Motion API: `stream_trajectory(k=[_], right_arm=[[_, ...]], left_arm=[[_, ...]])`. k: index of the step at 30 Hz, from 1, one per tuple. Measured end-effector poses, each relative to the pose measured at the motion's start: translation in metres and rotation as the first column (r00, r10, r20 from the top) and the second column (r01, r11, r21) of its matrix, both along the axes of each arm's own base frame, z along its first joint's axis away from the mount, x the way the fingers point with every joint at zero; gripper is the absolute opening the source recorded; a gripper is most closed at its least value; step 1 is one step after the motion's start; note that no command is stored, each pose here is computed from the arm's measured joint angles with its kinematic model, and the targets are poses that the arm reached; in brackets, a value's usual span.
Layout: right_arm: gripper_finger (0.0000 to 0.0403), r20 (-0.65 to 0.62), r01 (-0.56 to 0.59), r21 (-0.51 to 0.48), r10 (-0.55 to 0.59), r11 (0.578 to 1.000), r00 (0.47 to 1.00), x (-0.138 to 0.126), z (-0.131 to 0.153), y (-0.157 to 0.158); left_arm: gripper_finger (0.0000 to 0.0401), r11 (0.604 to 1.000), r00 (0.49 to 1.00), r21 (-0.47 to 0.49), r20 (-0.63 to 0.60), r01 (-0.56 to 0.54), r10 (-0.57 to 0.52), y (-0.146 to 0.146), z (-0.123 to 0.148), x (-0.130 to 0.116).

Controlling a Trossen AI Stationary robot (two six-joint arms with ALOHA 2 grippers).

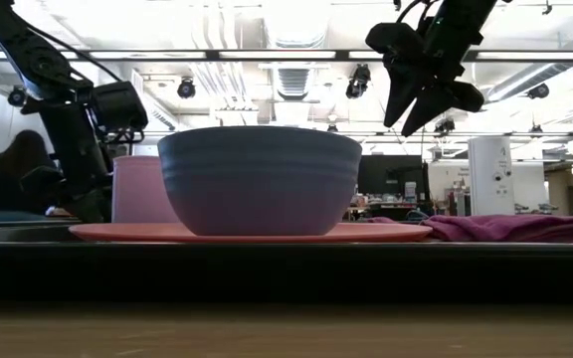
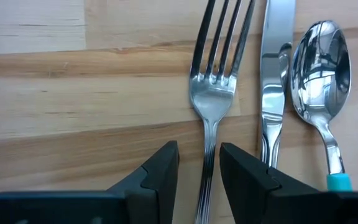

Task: Set up tray
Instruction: Put the silver fork on top of the purple napkin on the black tray

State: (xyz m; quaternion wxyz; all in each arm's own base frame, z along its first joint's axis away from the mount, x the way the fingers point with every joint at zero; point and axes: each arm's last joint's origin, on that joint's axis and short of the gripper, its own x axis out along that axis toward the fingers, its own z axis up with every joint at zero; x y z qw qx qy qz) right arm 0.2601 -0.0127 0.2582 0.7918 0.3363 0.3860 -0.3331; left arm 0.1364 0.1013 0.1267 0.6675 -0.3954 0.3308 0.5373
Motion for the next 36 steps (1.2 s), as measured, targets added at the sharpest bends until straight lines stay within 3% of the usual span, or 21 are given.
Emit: stream_trajectory(k=[9,19,25,36], right_arm=[[0.0155,-0.002,-0.003,-0.002,0.003,1.000,1.000,0.000,0.000,0.000],[0.0155,-0.006,-0.007,-0.004,0.007,1.000,1.000,0.000,0.000,0.000],[0.0150,-0.006,-0.009,0.000,0.009,1.000,1.000,0.000,0.000,0.000],[0.0144,-0.010,-0.026,-0.006,0.026,1.000,1.000,0.000,0.000,0.000]], left_arm=[[0.0097,1.000,1.000,-0.003,-0.020,-0.004,0.004,0.000,-0.004,0.000],[0.0010,0.999,0.999,0.034,-0.037,-0.005,0.006,0.002,-0.003,0.001],[0.0008,0.999,0.999,0.033,-0.021,-0.029,0.030,0.002,-0.002,0.001],[0.0003,0.996,0.998,0.088,0.059,-0.025,0.020,0.014,0.039,0.018]])
